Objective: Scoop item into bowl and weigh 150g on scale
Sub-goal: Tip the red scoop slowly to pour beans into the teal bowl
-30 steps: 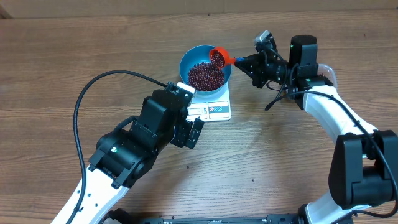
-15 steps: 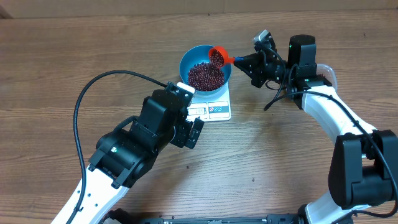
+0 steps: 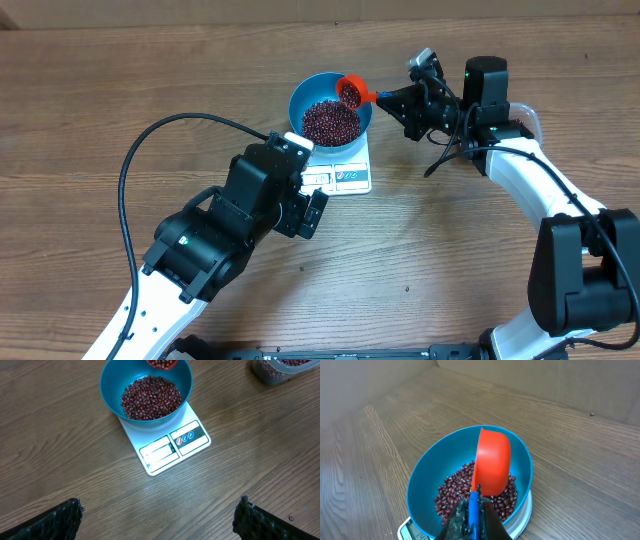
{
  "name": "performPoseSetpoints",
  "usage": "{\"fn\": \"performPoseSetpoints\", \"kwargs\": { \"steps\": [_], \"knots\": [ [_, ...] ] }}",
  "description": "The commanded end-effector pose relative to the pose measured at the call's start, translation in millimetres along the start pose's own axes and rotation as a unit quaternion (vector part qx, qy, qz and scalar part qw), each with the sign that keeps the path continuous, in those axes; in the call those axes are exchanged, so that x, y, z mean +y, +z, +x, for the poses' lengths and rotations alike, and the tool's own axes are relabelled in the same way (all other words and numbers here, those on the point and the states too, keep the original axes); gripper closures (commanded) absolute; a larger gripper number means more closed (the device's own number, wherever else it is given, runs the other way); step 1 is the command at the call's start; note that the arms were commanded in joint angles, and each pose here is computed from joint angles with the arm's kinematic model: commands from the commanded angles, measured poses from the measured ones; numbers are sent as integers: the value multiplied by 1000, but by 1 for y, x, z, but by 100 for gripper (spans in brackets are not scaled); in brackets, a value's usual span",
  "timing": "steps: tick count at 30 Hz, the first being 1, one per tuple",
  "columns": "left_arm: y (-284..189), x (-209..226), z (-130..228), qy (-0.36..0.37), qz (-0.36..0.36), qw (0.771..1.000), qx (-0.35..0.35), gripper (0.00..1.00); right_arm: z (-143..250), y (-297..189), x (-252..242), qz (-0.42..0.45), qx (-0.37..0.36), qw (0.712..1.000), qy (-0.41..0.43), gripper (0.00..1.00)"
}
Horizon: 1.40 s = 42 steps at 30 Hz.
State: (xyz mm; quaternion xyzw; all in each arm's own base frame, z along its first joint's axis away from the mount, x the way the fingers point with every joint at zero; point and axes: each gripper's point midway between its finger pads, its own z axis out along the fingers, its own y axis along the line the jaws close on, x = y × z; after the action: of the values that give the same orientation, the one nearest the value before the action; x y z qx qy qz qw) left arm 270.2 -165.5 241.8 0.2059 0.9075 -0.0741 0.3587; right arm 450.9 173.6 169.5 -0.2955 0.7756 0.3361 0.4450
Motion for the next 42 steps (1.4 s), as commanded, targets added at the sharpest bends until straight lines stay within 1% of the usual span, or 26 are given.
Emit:
{"fn": "performPoseSetpoints", "kwargs": {
  "steps": [1, 4, 7, 36, 39, 42],
  "knots": [
    [0, 3, -3, 5, -6, 1000, -3, 1, 0, 0, -1, 2, 0, 998, 55, 96],
    [0, 3, -3, 5, -6, 1000, -3, 0, 0, 0, -1, 1, 0, 995, 96, 96],
    [0, 3, -3, 5, -6, 1000, -3, 1, 0, 0, 0, -3, 0, 993, 116, 96],
    [0, 3, -3, 5, -6, 1000, -3, 0, -5, 2, 3, -8, -8, 994, 106, 96],
    [0, 3, -3, 5, -6, 1000, -3, 0, -1, 1, -3, 6, -2, 994, 112, 96],
    [0, 3, -3, 5, -6, 1000, -3, 0, -7, 4, 1, 2, -10, 994, 111, 96]
  ]
}}
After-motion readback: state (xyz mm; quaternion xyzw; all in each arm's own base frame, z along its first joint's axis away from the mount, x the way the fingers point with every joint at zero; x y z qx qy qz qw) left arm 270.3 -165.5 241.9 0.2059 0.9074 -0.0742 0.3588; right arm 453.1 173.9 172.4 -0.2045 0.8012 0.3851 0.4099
